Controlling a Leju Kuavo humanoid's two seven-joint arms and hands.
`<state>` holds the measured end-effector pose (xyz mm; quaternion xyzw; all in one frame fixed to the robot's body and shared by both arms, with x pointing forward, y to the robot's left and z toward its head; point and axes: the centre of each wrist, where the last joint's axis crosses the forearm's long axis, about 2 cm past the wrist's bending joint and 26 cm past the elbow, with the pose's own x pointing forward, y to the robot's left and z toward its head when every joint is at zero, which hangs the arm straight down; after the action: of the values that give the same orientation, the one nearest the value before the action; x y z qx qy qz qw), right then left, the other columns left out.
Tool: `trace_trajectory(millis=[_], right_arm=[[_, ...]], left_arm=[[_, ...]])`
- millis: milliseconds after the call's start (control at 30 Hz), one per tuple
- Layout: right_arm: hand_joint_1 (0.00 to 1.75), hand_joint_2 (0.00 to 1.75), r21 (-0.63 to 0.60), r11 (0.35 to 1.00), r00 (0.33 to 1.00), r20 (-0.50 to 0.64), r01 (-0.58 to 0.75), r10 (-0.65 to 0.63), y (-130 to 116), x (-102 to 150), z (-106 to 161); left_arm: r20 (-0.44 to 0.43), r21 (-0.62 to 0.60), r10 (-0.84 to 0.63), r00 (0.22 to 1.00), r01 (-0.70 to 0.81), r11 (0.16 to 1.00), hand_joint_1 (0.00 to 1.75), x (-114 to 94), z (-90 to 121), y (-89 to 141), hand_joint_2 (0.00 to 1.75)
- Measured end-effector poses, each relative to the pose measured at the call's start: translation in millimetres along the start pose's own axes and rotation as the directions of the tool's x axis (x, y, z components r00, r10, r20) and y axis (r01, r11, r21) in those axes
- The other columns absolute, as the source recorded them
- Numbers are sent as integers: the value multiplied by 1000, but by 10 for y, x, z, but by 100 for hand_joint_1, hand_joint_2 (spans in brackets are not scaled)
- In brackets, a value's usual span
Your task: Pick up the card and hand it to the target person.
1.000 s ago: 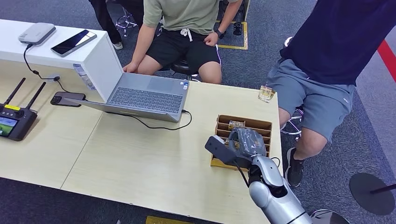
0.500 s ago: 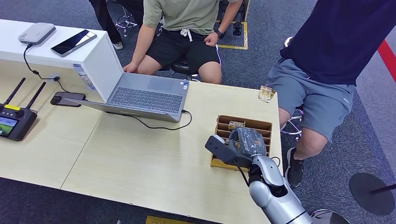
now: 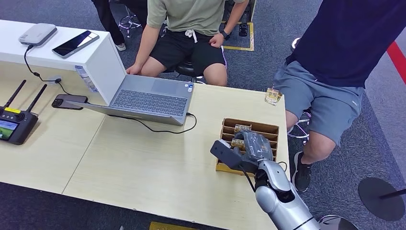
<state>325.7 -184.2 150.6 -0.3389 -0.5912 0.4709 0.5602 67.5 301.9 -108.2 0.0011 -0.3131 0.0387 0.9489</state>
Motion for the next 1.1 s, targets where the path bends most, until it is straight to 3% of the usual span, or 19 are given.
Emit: trace_trajectory(millis=[200, 800, 1100], right_arm=[[127, 175, 3, 1000, 1000, -2, -1, 1, 5, -2, 0], [144, 175, 5, 1000, 1000, -4, -1, 1, 4, -3, -1], [145, 175, 6, 1000, 1000, -8, -1, 1, 1, -2, -3]], left_arm=[[0, 0, 0, 1000, 0, 1000, 0, 0, 0, 2, 0], [0, 0, 0, 1000, 0, 1000, 0, 0, 0, 1, 0], [8, -2, -4, 1000, 4, 1000, 0, 0, 0, 2, 0]])
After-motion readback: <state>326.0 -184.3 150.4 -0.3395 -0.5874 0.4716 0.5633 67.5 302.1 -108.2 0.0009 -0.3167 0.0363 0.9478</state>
